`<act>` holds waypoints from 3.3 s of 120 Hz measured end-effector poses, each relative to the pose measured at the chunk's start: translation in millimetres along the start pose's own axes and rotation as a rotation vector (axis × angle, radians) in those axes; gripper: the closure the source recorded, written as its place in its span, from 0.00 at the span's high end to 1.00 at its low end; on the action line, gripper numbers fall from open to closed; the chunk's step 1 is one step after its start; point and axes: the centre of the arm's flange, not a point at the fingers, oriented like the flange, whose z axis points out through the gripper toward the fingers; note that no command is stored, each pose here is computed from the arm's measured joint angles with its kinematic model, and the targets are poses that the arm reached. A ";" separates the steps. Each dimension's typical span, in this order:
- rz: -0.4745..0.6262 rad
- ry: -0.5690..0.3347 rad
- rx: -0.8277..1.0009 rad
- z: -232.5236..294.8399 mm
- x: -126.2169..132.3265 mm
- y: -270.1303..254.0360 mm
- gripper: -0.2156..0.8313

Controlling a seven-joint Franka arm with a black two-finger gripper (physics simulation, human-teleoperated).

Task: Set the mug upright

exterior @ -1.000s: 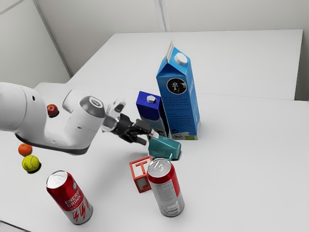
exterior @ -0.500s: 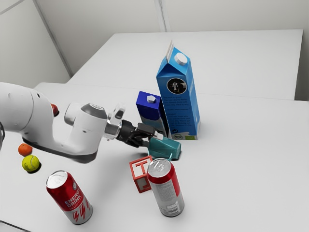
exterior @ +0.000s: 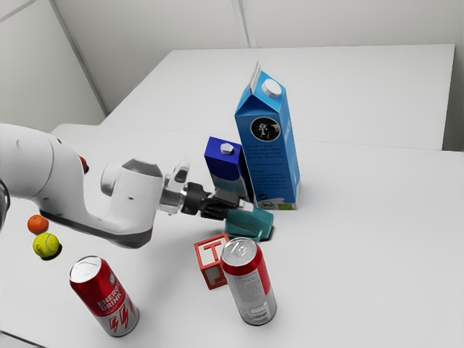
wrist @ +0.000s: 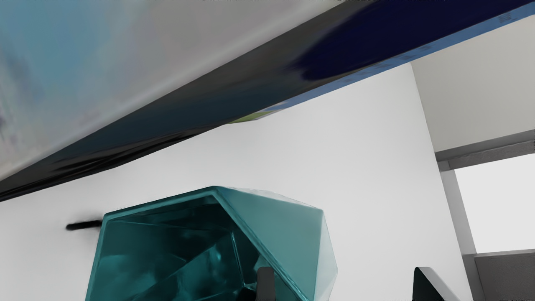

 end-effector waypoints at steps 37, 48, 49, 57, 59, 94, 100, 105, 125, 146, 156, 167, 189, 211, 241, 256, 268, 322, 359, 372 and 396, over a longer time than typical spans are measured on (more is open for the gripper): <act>0.057 0.006 -0.007 -0.4 2.3 5.9 0.11; 0.074 0.010 -0.005 -1.7 3.4 7.2 0.08; 0.076 0.011 -0.005 -1.8 3.5 7.4 0.08; 0.089 0.014 -0.004 -3.3 4.7 9.2 0.07; 0.092 0.015 -0.004 -3.5 4.7 9.7 0.07; 0.145 0.018 -0.007 -4.3 6.8 23.2 0.05; 0.153 0.018 -0.009 -4.5 7.1 25.9 0.05; 0.160 0.019 -0.011 -4.7 7.4 28.6 0.05; 0.184 0.022 -0.017 -6.7 7.7 38.1 0.05; 0.208 0.028 -0.025 -10.9 7.7 49.0 0.05; 0.224 0.032 -0.031 -13.9 6.8 57.5 0.05; 0.238 0.033 -0.037 -16.4 4.6 65.5 0.05; 0.267 0.040 -0.048 -23.5 0.6 82.1 0.05; 0.289 0.050 -0.052 -31.8 -0.9 92.7 0.05; 0.313 0.056 -0.054 -45.1 -13.2 107.2 0.05; 0.322 0.060 -0.056 -51.1 -18.7 114.2 0.05; 0.346 0.050 -0.047 -57.8 -21.7 120.6 0.05; 0.415 -0.068 0.060 -82.2 -18.8 141.5 0.05; 0.398 -0.117 0.138 -106.2 -14.8 149.7 0.05; 0.390 -0.149 0.171 -117.6 -14.4 152.6 0.05; 0.333 -0.202 0.236 -142.6 -13.0 145.8 0.05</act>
